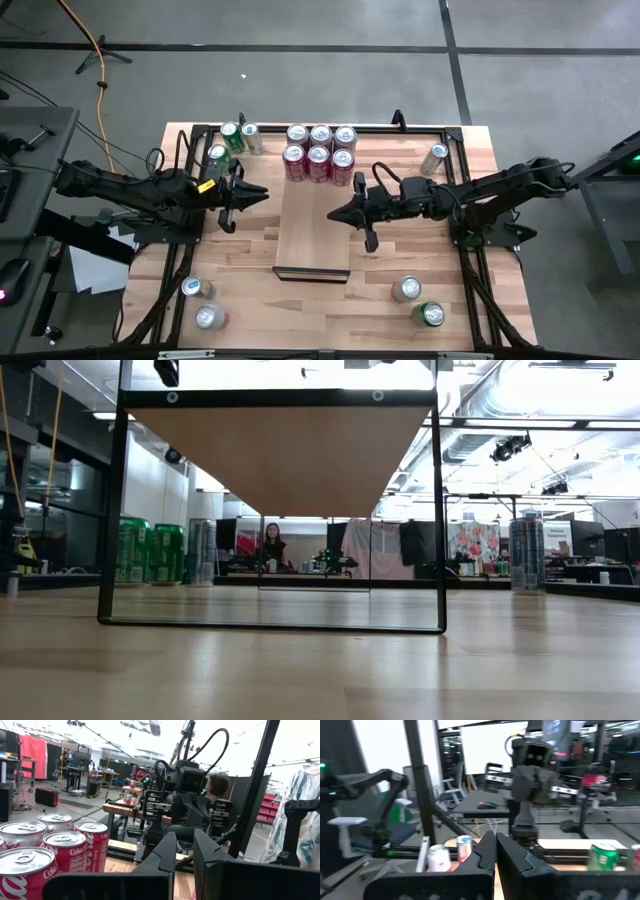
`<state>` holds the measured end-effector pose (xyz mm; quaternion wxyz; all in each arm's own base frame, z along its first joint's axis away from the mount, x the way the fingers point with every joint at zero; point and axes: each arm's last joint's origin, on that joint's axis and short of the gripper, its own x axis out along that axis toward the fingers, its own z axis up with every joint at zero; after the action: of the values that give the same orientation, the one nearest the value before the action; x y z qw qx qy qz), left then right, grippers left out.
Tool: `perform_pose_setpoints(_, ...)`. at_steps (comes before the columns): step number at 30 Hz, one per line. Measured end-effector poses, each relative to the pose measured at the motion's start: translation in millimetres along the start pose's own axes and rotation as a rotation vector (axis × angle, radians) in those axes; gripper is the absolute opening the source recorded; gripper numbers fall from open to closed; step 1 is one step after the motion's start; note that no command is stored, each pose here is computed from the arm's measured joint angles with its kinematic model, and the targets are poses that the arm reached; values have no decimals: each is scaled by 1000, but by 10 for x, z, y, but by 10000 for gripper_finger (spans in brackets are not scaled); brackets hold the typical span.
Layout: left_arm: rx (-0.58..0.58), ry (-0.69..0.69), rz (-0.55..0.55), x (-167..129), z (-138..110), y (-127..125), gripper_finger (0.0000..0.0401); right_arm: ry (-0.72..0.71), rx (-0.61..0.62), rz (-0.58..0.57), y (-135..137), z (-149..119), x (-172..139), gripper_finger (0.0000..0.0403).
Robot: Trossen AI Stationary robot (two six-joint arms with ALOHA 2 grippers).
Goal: Place canned beverage on shelf
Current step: Put the bottom left green soda can on the shelf
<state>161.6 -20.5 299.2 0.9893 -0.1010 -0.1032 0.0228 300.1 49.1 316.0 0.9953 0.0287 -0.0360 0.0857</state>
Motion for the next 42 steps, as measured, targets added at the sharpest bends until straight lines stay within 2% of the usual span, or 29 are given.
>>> perform_pose_setpoints(5, 4, 0, 0, 0, 0, 0, 1, -7, 0, 4, 0, 7, 0, 0)
perform_pose_setpoints(15, 133, 1, 0, 0, -1, 1, 3, -10, -34, 4, 2, 10, 0, 0)
perform_pose_setpoints(42, 131, 3, -1, 0, -4, 0, 3, -11, -26, -4, -1, 11, 0, 0)
